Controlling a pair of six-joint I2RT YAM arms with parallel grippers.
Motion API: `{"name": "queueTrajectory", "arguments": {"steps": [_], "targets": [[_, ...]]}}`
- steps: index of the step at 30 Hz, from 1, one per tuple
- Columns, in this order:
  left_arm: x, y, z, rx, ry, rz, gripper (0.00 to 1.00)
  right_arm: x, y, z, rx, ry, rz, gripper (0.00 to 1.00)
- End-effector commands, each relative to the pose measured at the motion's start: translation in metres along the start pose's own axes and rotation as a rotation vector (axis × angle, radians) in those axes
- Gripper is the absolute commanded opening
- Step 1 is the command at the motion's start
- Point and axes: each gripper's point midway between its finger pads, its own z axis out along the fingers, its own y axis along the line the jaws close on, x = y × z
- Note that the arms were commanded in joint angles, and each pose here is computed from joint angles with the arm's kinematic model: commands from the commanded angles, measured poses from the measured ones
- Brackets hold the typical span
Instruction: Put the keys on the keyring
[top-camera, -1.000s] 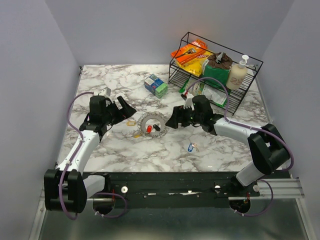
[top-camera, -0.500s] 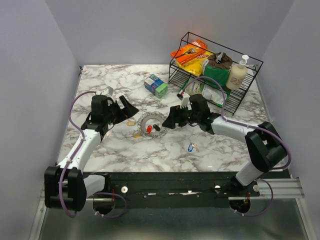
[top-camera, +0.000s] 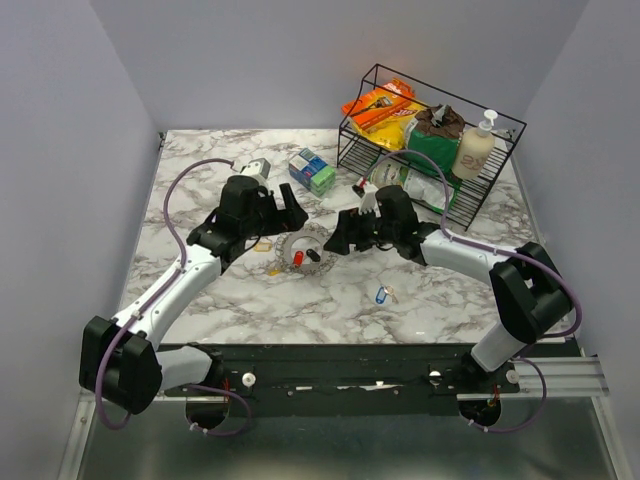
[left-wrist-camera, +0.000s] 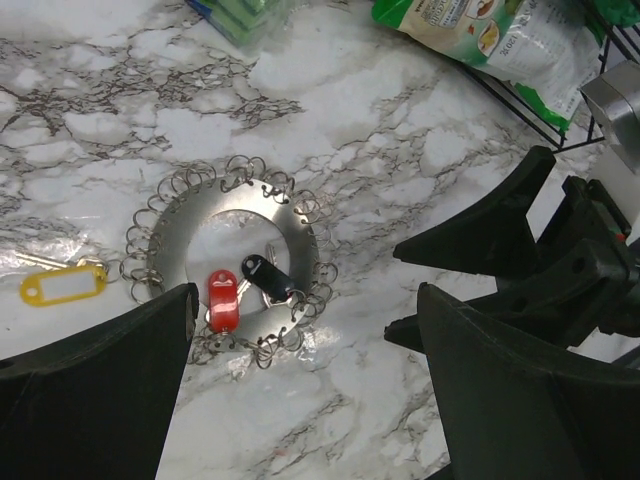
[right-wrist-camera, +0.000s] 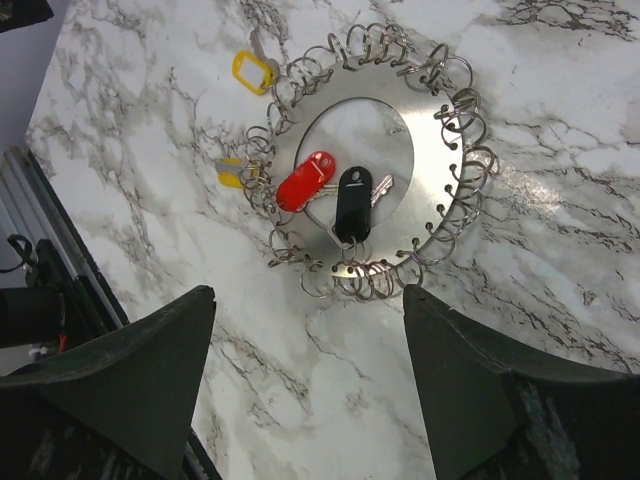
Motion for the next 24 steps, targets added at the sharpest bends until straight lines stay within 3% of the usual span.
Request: {"name": "queueTrajectory", "arguments": {"steps": [1,24], "targets": [[0.002,0.015,0.000,-0.152,0.000,0.076,0.99,0.015,-0.012,0.002,0.047,0.033,0.008,0.83],[0.009,-0.012,0.005,-0.011,0.024,0.064,0.99,0.064,-0.022,0.020,-0.019,0.151,0.043,0.61]]}}
